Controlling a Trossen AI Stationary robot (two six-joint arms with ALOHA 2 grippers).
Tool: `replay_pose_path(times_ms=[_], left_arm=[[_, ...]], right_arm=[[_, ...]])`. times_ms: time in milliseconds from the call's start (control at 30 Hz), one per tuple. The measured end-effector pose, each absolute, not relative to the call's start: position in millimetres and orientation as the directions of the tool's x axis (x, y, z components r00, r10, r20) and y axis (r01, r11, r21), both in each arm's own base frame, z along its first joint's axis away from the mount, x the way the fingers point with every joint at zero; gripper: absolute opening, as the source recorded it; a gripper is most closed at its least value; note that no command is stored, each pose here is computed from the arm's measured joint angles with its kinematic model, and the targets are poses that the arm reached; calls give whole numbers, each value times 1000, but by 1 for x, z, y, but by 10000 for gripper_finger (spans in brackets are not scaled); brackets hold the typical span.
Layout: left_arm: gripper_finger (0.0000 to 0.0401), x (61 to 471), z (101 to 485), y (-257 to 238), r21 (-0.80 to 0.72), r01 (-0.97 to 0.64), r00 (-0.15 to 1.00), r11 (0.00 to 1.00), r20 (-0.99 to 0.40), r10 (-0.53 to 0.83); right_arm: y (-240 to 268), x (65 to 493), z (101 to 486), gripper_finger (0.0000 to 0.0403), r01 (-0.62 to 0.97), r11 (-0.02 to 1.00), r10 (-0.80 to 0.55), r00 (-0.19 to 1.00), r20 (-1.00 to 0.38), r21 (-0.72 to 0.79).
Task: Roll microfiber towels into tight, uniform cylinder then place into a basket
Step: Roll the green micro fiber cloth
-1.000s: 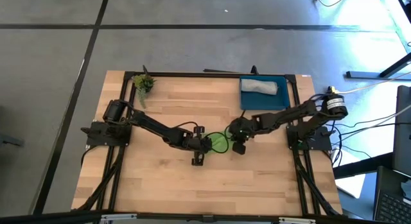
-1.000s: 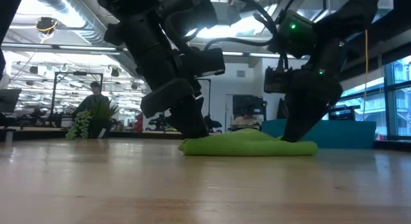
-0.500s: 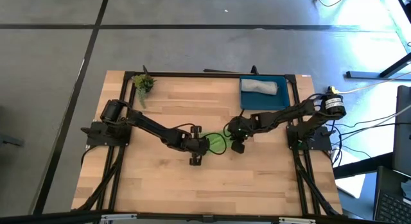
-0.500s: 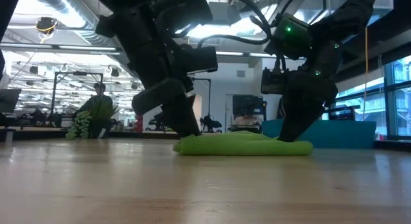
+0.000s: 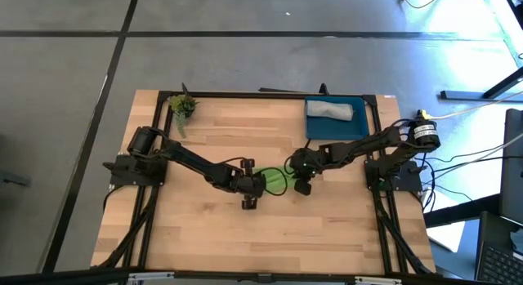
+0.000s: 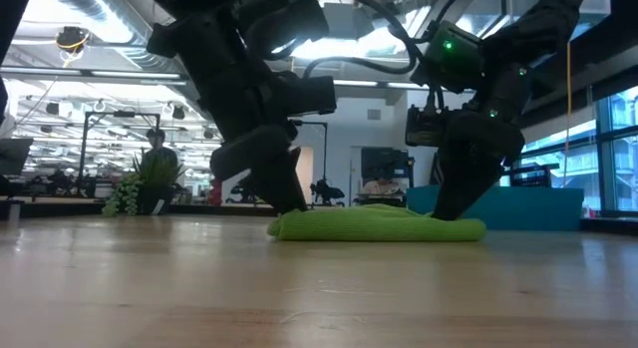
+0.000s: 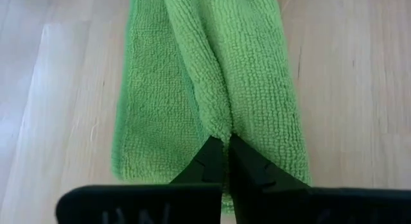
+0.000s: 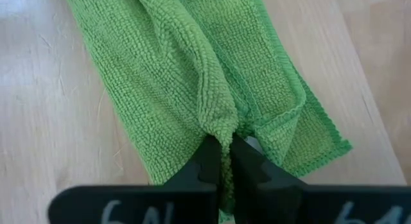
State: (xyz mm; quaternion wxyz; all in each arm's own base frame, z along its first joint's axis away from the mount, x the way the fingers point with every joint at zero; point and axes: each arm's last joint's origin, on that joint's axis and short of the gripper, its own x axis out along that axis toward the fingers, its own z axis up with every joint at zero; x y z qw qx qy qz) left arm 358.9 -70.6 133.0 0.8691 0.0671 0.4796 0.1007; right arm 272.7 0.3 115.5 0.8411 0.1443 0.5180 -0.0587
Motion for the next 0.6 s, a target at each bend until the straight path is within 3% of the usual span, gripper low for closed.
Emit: replay_pose_path(times_ms=[367, 600], left_arm=[[81, 359, 133, -67, 179, -187, 516, 966, -819, 252], [84, 354, 150, -63, 198, -165, 517, 966, -817, 256]], right_arm=[[0, 273, 115, 12, 244, 952, 52, 460, -886, 182], [0, 273, 115, 12, 244, 952, 52, 462, -886, 183]])
